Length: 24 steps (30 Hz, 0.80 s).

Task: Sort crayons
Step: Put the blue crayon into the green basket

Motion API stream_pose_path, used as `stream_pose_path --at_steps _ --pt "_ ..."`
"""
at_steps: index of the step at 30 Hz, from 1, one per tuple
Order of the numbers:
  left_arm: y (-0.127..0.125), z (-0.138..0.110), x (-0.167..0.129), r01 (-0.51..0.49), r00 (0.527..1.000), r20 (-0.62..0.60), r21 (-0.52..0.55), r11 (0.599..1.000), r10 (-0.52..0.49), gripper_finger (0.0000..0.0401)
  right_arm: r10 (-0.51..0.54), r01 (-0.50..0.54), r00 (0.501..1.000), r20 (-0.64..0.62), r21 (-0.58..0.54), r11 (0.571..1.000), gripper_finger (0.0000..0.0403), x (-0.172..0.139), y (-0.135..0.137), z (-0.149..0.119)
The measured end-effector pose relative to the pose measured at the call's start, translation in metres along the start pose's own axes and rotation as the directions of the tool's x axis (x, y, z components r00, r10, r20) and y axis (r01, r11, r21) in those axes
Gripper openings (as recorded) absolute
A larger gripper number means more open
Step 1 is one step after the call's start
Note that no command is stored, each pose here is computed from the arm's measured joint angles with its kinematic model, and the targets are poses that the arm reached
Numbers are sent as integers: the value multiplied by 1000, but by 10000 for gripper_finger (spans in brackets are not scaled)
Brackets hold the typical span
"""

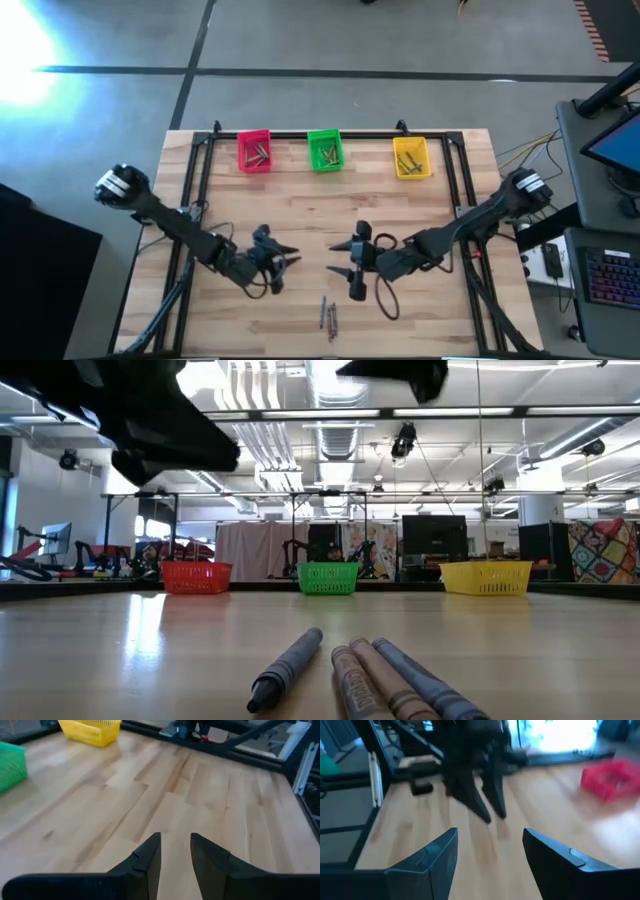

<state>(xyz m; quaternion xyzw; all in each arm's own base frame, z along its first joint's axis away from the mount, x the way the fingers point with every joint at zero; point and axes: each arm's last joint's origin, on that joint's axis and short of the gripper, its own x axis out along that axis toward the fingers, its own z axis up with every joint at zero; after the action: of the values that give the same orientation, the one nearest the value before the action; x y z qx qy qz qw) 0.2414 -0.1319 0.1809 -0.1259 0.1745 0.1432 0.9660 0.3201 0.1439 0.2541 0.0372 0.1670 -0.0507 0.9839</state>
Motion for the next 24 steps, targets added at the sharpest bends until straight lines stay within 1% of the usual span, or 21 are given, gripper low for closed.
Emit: stream_pose_path --at_steps 4,6,8,9,11,13,15,17,20,24 --pt "-14 -18 23 29 1000 4 -35 999 -29 88 -21 27 998 -67 95 995 215 12 -5 -46" --pt "-20 -29 34 25 999 -28 -51 998 -27 88 -27 37 997 -75 137 990 214 15 -6 -57" --pt "-26 -35 43 31 998 -53 -79 996 -35 88 -60 75 994 -97 156 985 215 18 -8 -67" --pt "-29 -37 47 25 998 -60 -79 997 -30 88 -60 77 993 -99 172 982 215 19 -8 -69" --pt "-38 -36 54 44 997 -55 -92 995 -49 88 -69 90 989 -130 167 982 214 18 -9 -75" --pt "-43 -35 58 40 997 -55 -87 995 -45 88 -59 83 990 -125 195 977 214 18 -6 -76" --pt "-51 -29 62 55 998 -32 -105 993 -59 88 -48 74 990 -132 194 978 214 12 -2 -77" --pt "-55 -26 64 51 998 -25 -90 995 -53 88 -37 61 992 -118 213 975 215 8 4 -79" --pt "-57 -26 67 53 998 -21 -89 995 -55 88 -80 98 990 -113 172 980 215 -2 12 -86" --pt "-59 -33 75 62 997 -40 -126 990 -67 88 -121 134 988 -94 152 979 215 -10 18 -89"
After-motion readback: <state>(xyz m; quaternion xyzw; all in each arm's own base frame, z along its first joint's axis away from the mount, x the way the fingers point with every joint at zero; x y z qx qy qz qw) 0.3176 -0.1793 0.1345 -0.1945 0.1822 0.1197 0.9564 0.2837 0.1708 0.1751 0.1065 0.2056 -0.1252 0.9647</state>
